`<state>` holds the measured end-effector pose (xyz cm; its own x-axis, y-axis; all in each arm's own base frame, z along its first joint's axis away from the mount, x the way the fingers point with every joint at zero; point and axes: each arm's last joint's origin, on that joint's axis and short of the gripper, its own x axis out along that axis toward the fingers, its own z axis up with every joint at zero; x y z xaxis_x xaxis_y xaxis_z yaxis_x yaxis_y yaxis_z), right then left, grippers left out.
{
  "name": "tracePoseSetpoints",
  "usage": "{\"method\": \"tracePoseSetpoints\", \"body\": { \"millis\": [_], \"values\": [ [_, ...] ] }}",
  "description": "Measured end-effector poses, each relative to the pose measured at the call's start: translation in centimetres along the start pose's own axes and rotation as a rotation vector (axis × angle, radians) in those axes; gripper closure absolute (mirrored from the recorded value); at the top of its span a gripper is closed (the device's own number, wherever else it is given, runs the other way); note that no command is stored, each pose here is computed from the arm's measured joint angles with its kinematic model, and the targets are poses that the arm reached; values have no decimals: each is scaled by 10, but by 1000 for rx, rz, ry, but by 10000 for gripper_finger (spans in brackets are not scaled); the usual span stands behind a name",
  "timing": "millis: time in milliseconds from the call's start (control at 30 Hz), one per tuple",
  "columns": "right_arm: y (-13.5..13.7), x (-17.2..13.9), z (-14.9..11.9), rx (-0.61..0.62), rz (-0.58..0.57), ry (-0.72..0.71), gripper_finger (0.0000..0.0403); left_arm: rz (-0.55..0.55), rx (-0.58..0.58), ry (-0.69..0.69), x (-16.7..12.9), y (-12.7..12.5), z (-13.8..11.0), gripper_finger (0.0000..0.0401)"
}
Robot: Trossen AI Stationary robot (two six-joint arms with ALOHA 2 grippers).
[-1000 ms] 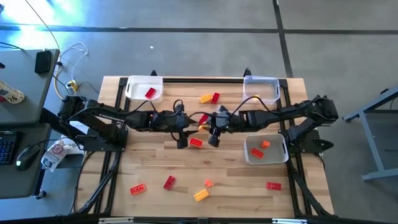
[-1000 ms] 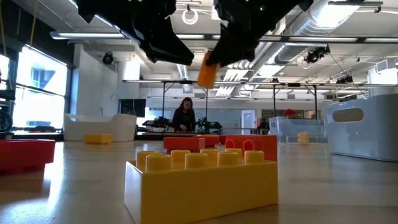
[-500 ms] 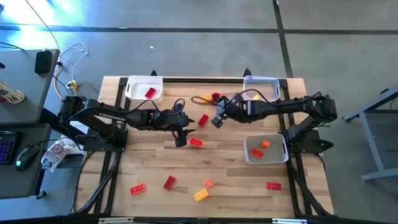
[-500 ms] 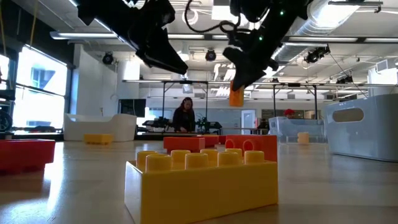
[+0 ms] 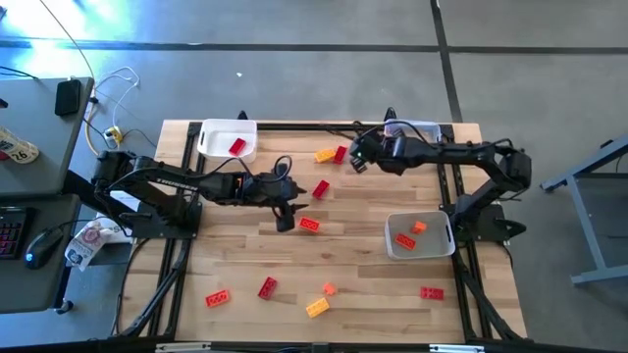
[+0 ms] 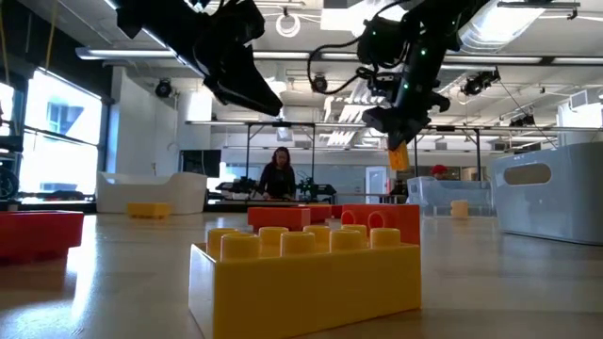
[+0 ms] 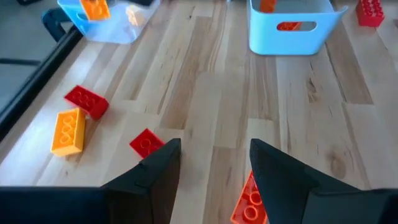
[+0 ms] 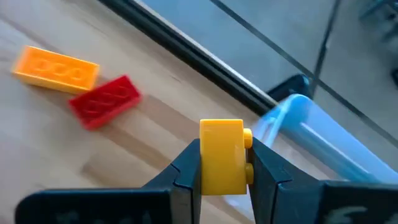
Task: Sort & place blocks by color
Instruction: Put the yellow game piece into the transparent bin
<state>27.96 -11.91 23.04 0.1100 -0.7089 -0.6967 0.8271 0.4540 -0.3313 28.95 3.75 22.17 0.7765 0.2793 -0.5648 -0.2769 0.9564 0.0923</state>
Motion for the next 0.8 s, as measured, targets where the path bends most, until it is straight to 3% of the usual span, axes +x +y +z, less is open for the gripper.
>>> {"method": "tracePoseSetpoints", "body": {
  "millis": [500,800],
  "values": [
    [-61,22,1,90,-217,146,336,14,-145,145,-1,0,-14,222],
    [-81,44,0,187,-74,303,336,23,-205,190,-2,-1,-19,222]
  ]
}}
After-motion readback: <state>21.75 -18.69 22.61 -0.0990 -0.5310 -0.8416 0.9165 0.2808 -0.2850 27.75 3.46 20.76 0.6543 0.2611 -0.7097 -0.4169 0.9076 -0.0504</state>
